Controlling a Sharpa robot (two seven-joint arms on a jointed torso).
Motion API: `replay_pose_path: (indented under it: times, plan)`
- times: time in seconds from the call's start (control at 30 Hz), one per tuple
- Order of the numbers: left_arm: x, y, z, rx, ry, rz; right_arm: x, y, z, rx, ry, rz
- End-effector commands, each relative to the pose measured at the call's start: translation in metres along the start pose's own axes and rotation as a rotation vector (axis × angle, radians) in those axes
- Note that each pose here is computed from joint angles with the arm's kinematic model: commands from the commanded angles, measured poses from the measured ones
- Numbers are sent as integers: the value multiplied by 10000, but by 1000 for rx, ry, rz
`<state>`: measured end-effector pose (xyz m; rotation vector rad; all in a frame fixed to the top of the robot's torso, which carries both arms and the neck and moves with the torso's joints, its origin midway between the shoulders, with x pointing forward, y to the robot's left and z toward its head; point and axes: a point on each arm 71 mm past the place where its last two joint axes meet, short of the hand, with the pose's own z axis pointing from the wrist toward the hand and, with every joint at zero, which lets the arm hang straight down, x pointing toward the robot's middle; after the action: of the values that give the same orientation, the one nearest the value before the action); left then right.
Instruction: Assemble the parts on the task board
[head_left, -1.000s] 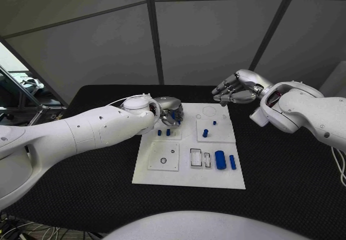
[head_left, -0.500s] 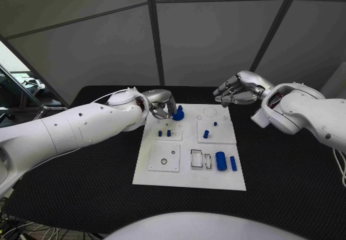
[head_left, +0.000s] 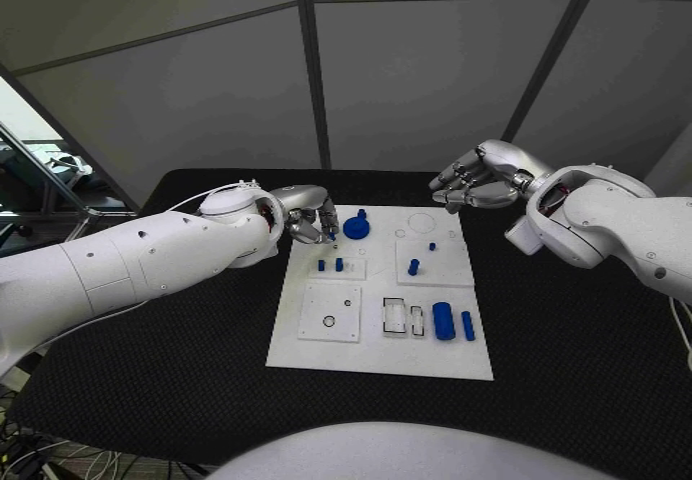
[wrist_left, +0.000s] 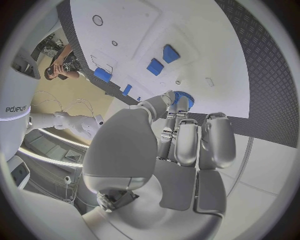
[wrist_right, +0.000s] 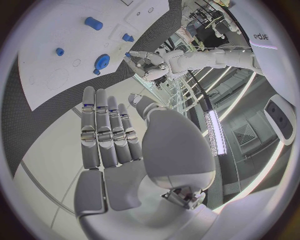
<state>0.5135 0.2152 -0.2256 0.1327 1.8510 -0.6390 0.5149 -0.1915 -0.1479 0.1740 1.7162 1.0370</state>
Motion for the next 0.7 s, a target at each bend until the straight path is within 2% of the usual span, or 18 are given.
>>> replay_pose_path:
  times: [0.03,0.5,0.7]
  plan:
    - [40,0,13,-8,20,-14,-7,20,3,-13,-1,-2]
    - [124,-20,84,-10,33,-21,4,34,7,-16,1,-1]
    - [136,26,102,-31,33,-20,4,35,5,-16,1,-1]
